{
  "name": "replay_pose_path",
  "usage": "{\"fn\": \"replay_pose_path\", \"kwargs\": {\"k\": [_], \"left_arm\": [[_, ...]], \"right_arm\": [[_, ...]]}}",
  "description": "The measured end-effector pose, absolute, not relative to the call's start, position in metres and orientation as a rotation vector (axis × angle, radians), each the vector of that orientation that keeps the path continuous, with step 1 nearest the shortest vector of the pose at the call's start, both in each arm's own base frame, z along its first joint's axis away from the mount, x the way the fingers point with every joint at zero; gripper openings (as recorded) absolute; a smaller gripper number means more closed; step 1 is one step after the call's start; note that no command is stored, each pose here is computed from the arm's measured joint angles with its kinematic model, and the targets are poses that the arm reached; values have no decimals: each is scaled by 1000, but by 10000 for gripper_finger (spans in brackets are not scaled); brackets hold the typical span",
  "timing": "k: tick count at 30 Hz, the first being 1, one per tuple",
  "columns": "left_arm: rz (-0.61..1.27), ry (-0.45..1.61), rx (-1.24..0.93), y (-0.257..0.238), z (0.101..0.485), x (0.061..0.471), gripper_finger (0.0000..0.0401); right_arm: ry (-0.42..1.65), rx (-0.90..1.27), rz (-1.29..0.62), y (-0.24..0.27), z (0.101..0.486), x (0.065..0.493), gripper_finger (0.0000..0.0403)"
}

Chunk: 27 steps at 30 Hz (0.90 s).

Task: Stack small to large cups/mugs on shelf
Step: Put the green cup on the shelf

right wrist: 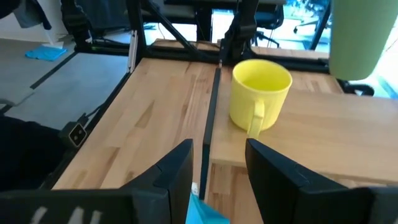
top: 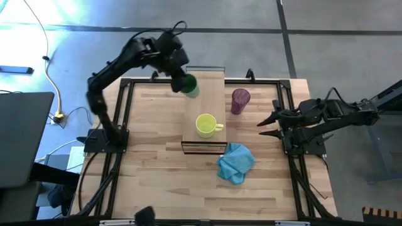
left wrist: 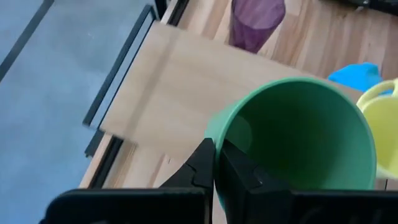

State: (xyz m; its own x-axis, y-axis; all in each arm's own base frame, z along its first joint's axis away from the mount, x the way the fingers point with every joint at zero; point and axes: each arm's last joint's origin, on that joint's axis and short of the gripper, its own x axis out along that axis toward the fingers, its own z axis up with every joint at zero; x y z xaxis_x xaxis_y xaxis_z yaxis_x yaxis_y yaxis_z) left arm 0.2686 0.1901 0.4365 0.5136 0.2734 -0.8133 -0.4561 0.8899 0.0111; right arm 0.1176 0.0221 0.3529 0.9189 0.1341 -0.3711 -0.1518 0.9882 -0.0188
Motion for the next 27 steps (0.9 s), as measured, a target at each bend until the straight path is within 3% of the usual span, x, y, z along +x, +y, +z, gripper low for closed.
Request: {"fn": "replay_pose_path", "kwargs": {"k": [13,27], "left_arm": [[373,950,-331,229,408,302,0],[265,891,-346,220,408,316,0]], "right_arm": [[391,-48,146,22,352,117,139],[419,-52,146,22,349,116,139]]}}
